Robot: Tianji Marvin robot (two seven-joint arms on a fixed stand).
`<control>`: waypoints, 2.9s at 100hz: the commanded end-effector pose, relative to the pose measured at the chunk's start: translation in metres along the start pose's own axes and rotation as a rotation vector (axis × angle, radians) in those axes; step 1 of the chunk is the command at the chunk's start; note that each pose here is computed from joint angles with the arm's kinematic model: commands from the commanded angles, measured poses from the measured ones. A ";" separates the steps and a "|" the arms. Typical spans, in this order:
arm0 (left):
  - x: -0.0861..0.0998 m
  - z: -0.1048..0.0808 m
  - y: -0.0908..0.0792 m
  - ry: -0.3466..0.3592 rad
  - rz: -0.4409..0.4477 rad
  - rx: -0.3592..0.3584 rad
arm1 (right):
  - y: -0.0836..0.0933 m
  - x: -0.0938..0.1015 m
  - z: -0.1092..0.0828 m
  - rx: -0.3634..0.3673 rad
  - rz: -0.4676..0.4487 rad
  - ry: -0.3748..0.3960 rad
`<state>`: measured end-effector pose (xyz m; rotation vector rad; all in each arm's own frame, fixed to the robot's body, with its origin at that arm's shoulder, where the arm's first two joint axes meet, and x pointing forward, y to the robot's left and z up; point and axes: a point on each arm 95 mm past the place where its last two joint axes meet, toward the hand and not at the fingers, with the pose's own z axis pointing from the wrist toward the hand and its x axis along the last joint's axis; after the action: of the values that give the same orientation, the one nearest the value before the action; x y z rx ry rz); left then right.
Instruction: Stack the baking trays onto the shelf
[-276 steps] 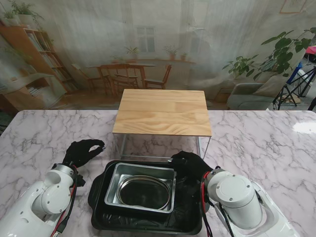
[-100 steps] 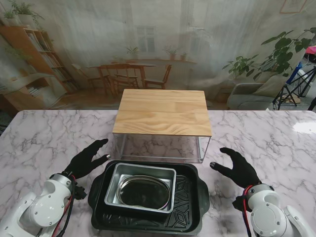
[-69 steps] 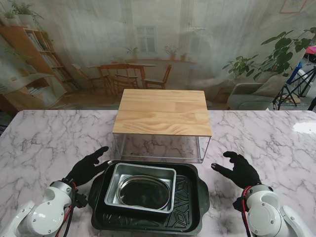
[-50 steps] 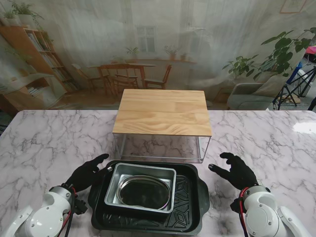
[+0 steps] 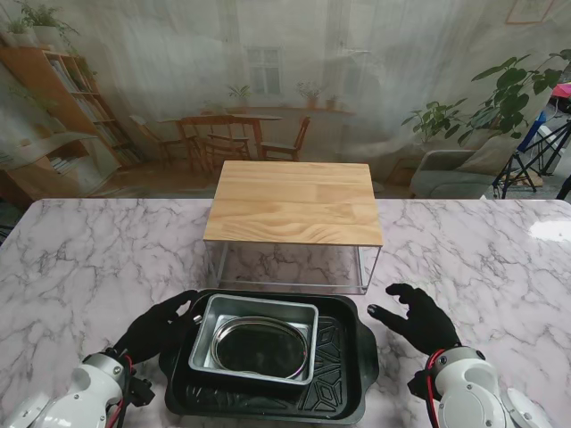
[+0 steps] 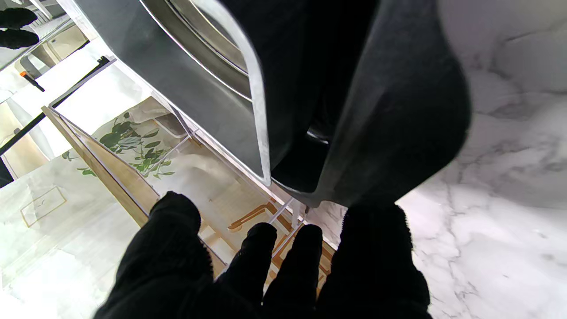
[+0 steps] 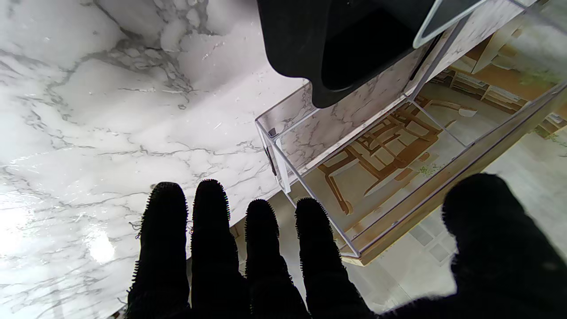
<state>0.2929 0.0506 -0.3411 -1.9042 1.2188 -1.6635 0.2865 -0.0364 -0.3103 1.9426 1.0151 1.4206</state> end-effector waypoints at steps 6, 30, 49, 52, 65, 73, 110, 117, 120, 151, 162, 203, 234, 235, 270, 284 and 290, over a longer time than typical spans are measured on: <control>-0.001 -0.006 0.006 -0.013 0.007 -0.033 | -0.003 -0.004 -0.003 0.010 0.005 -0.031; -0.005 -0.021 0.003 -0.052 0.051 -0.038 | -0.008 -0.008 -0.002 0.032 -0.027 -0.087; -0.006 -0.034 0.004 -0.060 0.033 -0.034 | -0.014 -0.006 0.002 0.055 -0.019 -0.107; -0.006 -0.034 0.005 -0.061 0.028 -0.037 | -0.015 -0.006 0.003 0.057 -0.017 -0.110; -0.007 -0.035 0.011 -0.069 -0.001 -0.044 | -0.017 -0.005 0.005 0.063 -0.012 -0.122; -0.006 -0.035 0.014 -0.071 -0.009 -0.047 | -0.018 -0.005 0.006 0.063 -0.008 -0.124; -0.003 -0.038 0.018 -0.075 -0.004 -0.057 | -0.024 -0.003 0.008 0.078 0.004 -0.154; -0.002 -0.038 0.020 -0.078 -0.011 -0.056 | -0.025 -0.001 0.008 0.091 0.009 -0.164; -0.002 -0.038 0.020 -0.079 -0.014 -0.055 | -0.026 0.000 0.008 0.097 0.012 -0.170; 0.000 -0.037 0.024 -0.073 -0.036 -0.062 | -0.030 0.013 0.003 0.154 0.037 -0.187; 0.001 -0.037 0.025 -0.070 -0.043 -0.065 | -0.029 0.018 -0.001 0.147 0.036 -0.165; 0.004 -0.035 0.031 -0.062 -0.062 -0.084 | -0.043 0.028 0.001 0.204 0.024 -0.224; 0.005 -0.035 0.032 -0.056 -0.070 -0.096 | -0.049 0.038 -0.001 0.238 0.043 -0.216; 0.005 -0.035 0.032 -0.056 -0.071 -0.096 | -0.049 0.038 -0.001 0.239 0.045 -0.216; 0.006 -0.034 0.035 -0.056 -0.082 -0.102 | -0.052 0.037 0.001 0.276 0.049 -0.240; 0.006 -0.034 0.036 -0.054 -0.081 -0.102 | -0.052 0.035 0.002 0.269 0.023 -0.243; 0.006 -0.034 0.036 -0.055 -0.082 -0.103 | -0.052 0.034 0.002 0.262 0.018 -0.246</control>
<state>0.2547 0.0411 -0.3457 -2.0262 1.2079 -1.6185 0.2828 0.0220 -0.3268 2.2431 1.1097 1.0892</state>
